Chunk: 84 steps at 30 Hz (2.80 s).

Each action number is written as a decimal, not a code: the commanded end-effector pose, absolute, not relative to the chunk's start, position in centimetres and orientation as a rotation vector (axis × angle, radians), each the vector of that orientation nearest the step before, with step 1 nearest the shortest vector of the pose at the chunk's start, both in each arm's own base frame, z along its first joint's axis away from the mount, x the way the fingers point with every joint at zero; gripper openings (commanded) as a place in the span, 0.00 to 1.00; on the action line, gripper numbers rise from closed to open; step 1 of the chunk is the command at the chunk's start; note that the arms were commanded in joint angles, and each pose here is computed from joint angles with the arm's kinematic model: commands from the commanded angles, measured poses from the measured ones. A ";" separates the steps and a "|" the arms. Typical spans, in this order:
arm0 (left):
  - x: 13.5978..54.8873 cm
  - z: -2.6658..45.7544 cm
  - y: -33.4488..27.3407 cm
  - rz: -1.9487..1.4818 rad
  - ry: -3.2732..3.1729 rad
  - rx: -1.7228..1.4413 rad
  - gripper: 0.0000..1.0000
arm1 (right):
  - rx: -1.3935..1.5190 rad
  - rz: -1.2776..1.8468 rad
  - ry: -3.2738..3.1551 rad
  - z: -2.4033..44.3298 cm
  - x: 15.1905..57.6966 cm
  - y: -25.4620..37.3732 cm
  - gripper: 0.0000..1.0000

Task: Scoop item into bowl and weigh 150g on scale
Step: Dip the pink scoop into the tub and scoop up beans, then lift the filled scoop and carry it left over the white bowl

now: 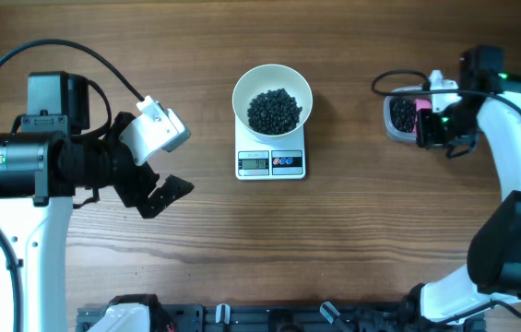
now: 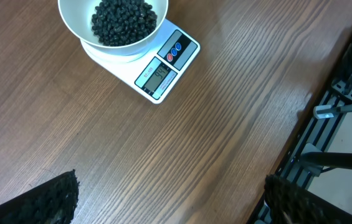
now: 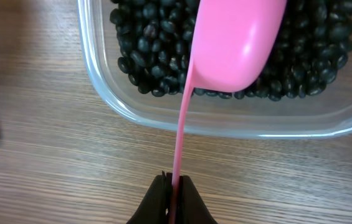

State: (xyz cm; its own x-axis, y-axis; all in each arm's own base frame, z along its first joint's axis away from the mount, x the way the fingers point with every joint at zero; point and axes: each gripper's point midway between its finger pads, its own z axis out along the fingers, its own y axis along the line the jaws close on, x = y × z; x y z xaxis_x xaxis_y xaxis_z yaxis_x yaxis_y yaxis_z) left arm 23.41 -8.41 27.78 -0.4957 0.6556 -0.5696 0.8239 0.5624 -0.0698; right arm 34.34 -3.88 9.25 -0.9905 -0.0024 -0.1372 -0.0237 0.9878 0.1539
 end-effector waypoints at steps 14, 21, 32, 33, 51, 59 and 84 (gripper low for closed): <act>23.4 28.5 -8.4 -0.448 2.283 1.191 1.00 | 0.284 0.651 2.926 10.6 32.4 -5.0 0.04; 23.4 28.4 -8.4 -0.447 2.283 1.191 1.00 | 0.361 0.698 2.915 9.6 32.7 -4.8 0.04; 23.4 28.5 -8.4 -0.448 2.283 1.191 1.00 | 0.433 0.778 2.875 9.0 32.8 -4.4 0.04; 23.4 28.5 -8.4 -0.448 2.283 1.191 1.00 | 0.437 0.798 2.863 9.2 32.9 -4.3 0.04; 23.4 28.5 -8.4 -0.448 2.283 1.191 1.00 | 0.498 0.943 2.715 11.5 32.9 -5.7 0.04; 23.4 28.5 -8.4 -0.448 2.283 1.191 1.00 | 0.532 1.004 2.649 12.2 32.8 -6.6 0.04; 23.4 28.5 -8.4 -0.448 2.283 1.191 1.00 | 0.372 1.278 2.337 19.8 33.2 -3.5 0.04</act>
